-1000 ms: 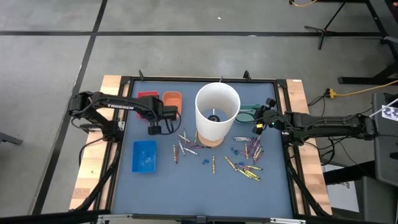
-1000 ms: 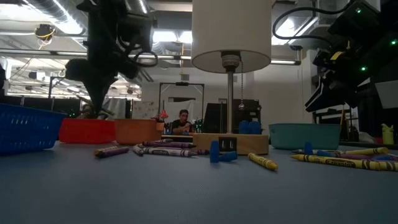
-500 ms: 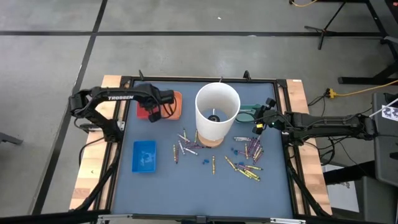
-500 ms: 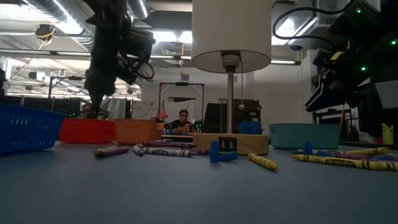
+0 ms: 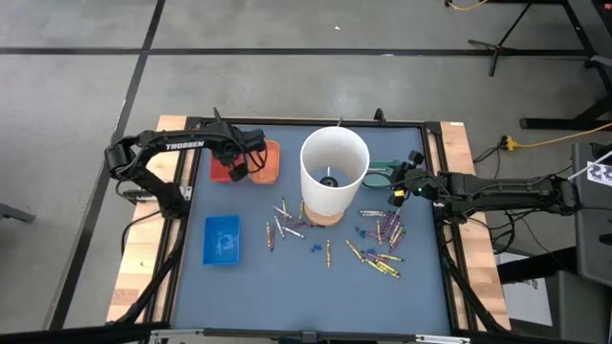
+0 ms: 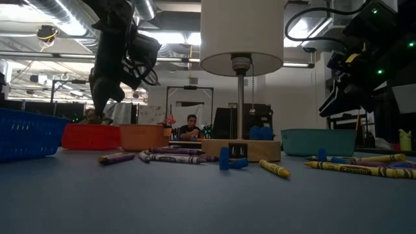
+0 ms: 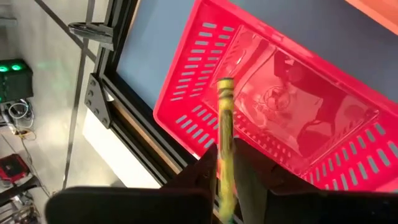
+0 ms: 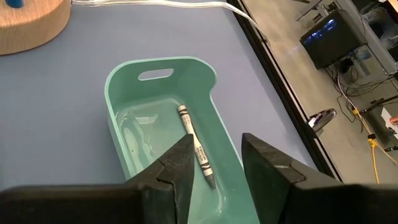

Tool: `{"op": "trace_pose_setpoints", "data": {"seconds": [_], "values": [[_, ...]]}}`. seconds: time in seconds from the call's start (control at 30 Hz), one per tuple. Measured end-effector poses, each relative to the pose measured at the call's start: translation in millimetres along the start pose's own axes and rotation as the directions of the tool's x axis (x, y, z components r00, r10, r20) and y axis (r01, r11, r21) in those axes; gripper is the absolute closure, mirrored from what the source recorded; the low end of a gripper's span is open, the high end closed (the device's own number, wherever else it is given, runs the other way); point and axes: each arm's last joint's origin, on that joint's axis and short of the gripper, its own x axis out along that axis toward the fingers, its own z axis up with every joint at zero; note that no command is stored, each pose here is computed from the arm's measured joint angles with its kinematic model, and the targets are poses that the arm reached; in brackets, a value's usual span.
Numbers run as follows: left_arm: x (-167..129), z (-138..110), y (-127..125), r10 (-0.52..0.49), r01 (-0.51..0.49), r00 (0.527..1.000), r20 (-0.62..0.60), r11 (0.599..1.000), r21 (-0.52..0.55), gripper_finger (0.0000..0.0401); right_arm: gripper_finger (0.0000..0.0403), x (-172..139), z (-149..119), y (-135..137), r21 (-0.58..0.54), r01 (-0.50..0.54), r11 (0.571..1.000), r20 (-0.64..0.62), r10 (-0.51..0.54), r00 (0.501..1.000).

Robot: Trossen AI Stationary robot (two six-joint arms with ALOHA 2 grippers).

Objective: Sort crayons
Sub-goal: Put the green crayon into the red bin, then put the gray crayon into the green bin

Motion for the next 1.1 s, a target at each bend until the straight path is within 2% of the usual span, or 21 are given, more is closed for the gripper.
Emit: {"op": "trace_pose_setpoints", "data": {"seconds": [0.37, 0.5, 0.87, 1.1], "values": [[0, 1, 0, -0.002, 0.002, 1.000, 0.009, 1.000, -0.006, 0.0323, 0.0270, 0, 0, 1, 0.002, -0.027, 1.000, 0.007, 0.027, 1.000], [0, 3, -1, -0.012, 0.012, 1.000, 0.027, 1.000, -0.018, 0.0313, 0.0270, 0, 2, 2, 0.006, -0.078, 0.997, 0.024, 0.078, 0.997], [-1, 12, -6, -0.150, 0.155, 0.984, 0.096, 0.987, -0.052, 0.0312, 0.0270, -2, 5, 9, -0.001, -0.324, 0.946, 0.090, 0.323, 0.942], [-4, 15, -11, -0.223, 0.230, 0.966, 0.131, 0.972, -0.041, 0.0312, 0.0270, -2, 5, 10, -0.004, -0.348, 0.938, 0.095, 0.347, 0.933]]}}
